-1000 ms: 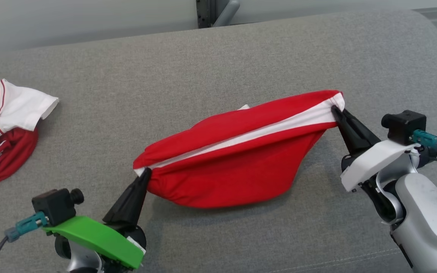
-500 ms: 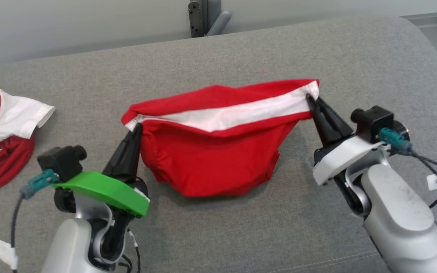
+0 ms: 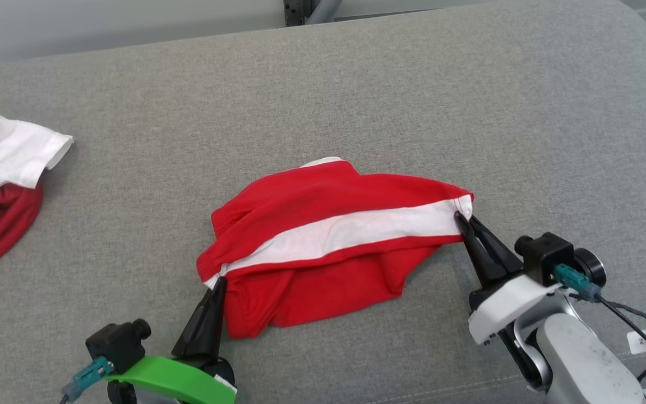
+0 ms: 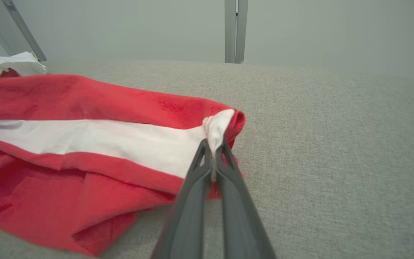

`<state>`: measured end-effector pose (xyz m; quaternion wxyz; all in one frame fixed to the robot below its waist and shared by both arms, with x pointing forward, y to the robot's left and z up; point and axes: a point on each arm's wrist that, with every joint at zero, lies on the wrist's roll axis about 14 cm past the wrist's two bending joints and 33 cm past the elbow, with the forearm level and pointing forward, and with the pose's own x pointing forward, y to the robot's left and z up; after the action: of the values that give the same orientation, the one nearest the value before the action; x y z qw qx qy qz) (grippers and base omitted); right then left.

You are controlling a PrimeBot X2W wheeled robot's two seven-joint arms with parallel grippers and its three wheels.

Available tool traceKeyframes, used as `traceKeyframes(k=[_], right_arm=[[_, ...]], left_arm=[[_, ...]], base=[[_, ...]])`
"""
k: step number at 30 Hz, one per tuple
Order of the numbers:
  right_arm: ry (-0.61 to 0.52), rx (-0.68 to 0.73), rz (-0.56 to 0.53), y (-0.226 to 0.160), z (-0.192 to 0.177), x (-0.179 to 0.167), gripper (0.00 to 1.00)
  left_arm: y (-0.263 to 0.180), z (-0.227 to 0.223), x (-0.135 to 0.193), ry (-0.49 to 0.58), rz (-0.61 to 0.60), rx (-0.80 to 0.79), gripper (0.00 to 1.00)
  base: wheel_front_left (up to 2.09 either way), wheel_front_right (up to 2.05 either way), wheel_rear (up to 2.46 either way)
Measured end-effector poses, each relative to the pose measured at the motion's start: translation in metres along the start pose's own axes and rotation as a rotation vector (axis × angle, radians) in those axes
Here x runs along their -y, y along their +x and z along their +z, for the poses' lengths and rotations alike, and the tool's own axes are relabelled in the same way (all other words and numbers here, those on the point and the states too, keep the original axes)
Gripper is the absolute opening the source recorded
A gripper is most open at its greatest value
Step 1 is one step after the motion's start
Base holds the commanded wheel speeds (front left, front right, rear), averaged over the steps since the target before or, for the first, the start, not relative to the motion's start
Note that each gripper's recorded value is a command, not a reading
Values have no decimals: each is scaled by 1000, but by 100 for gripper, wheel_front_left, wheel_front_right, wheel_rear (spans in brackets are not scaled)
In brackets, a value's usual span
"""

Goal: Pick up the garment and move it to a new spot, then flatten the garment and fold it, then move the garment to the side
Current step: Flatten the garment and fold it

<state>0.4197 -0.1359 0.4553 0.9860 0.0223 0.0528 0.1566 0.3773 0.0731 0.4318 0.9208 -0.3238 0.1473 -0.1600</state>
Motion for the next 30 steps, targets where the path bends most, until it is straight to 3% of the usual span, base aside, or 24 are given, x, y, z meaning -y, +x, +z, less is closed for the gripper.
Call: traceKeyframes(k=[2,3,6,7,8,10,12,14,15,18,19,20,21,22,30], right_arm=[[-1,-10,3,-7,-5,-1,11],[-6,-16,5,-10,-8,-2,0],[-3,-45,8,-18,-19,-4,3],[1,-64,7,-22,-25,-5,23],[1,-64,7,-22,-25,-5,35],[1,-106,6,-30,-39,-5,80],[4,-140,1,-36,-49,-5,100],[7,-162,-7,-41,-56,-4,100],[5,-177,-11,-44,-60,-3,100],[7,-200,-23,-52,-67,-1,100],[7,-202,-29,-54,-68,0,100],[8,-202,-39,-55,-68,3,100],[9,-200,-48,-56,-67,5,100],[9,-196,-54,-57,-66,7,100],[-3,-131,-109,-67,-46,20,100]], left_arm=[[-5,-3,-2,-8,6,-3,0],[-7,-3,-3,-9,7,-4,0],[-12,-7,-5,-13,11,-15,0],[-13,-10,-5,-15,10,-26,0],[-13,-10,-5,-15,10,-26,0],[-16,-18,-3,-14,4,-53,0],[-19,-27,-2,-12,2,-80,0],[-24,-34,-4,-6,3,-107,3],[-26,-39,-4,-1,1,-124,10],[-34,-51,0,-3,-11,-164,48],[-35,-52,1,-4,-13,-169,71],[-37,-54,1,-1,-13,-176,71],[-38,-55,0,6,-14,-181,90],[-39,-54,0,9,-16,-180,100],[-47,-44,-6,25,16,-133,100]], base=[[0,0,0],[0,0,0],[0,0,0],[0,0,0],[0,0,0],[0,0,0],[0,0,0],[0,0,0],[0,0,0],[0,0,0],[0,0,0],[0,0,0],[0,0,0],[0,0,0],[0,0,0]])
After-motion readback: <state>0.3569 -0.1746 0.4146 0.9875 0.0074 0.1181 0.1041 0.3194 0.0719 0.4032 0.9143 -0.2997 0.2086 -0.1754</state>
